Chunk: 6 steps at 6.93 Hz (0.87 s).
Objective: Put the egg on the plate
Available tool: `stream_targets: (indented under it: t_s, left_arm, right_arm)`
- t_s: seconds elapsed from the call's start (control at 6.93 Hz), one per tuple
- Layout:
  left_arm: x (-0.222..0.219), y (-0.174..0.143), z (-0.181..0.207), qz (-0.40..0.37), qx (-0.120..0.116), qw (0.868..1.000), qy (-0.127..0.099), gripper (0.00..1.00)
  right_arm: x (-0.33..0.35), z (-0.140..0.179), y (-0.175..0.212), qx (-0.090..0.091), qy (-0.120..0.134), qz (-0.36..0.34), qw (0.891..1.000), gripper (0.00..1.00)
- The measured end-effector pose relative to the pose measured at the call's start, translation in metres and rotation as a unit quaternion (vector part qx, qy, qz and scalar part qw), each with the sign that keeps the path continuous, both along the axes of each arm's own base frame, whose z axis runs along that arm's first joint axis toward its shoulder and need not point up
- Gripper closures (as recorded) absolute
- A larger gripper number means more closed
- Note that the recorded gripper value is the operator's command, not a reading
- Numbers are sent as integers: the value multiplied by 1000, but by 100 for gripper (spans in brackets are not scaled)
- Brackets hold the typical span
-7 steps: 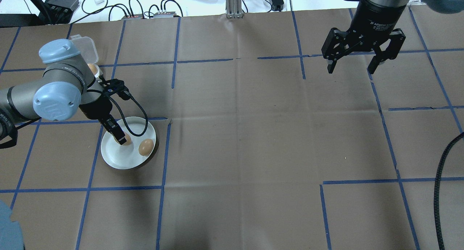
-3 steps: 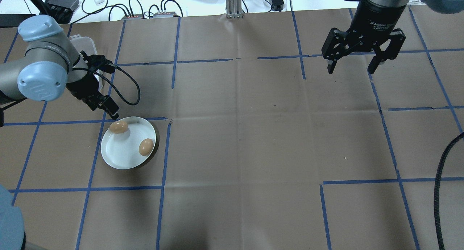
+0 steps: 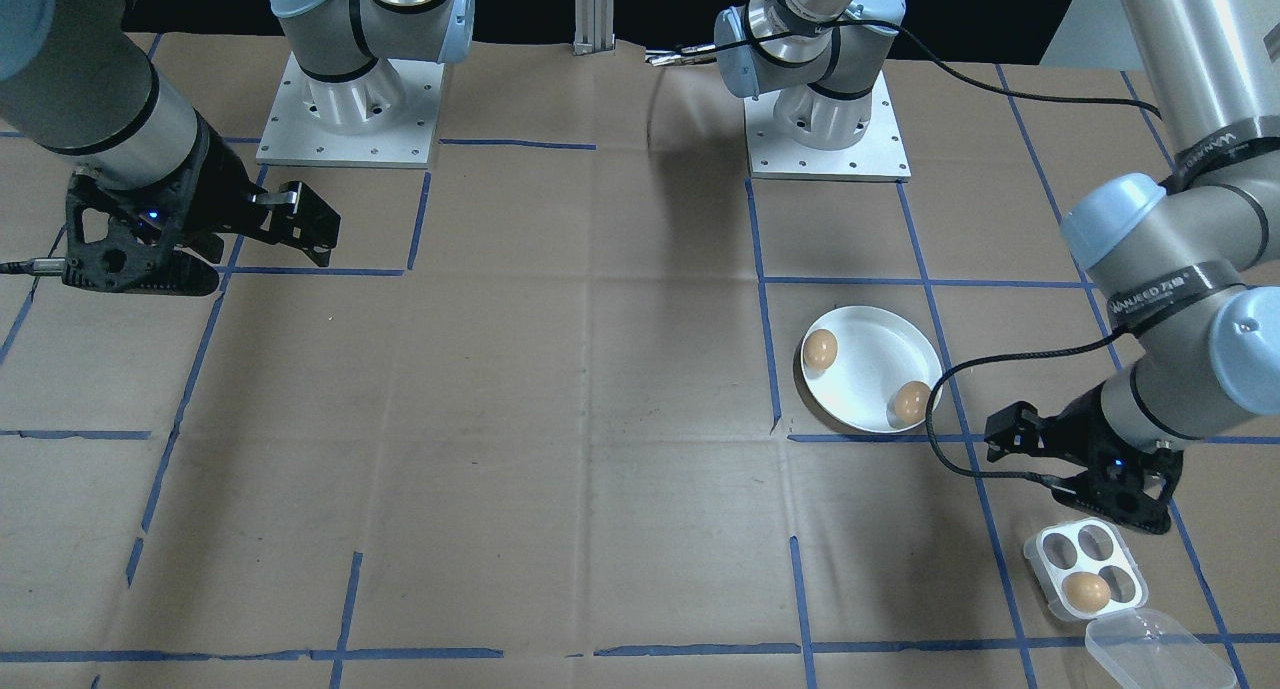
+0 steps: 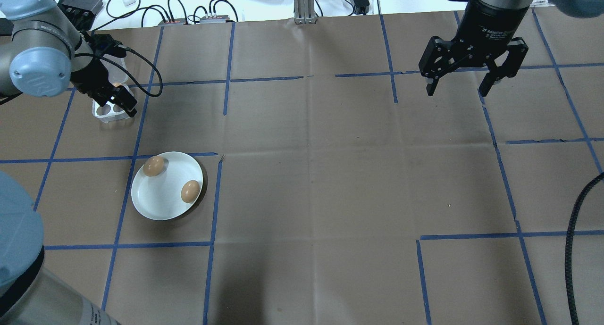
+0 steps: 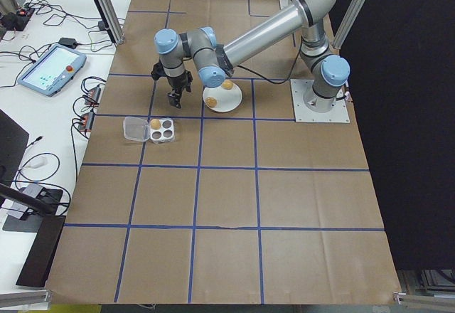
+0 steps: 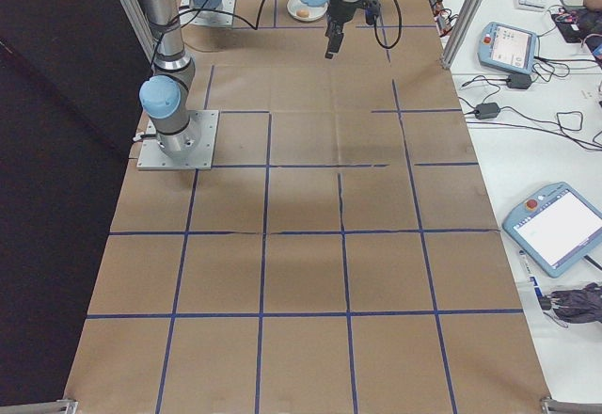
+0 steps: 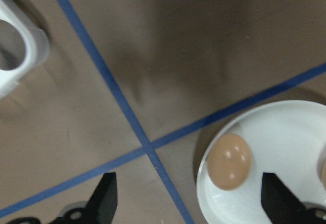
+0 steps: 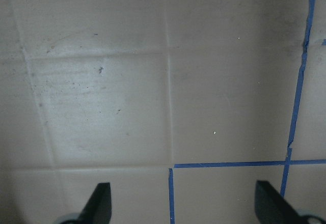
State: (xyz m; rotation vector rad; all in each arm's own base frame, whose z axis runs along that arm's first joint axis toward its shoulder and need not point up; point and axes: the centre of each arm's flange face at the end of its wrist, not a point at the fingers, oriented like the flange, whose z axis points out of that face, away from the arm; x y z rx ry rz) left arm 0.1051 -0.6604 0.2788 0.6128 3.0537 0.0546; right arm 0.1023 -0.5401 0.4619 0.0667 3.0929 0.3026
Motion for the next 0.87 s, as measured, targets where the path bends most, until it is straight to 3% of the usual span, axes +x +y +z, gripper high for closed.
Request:
stream_targets:
  t_s: [0.43, 0.87]
  left_arm:
    - [40, -49, -6, -14, -23, 1000, -7, 1]
    - [56, -84, -30, -77, -24, 997, -7, 1]
  right_arm:
    - [0, 0, 0, 0, 0, 0, 1000, 0]
    - [0, 0, 0, 0, 0, 0, 1000, 0]
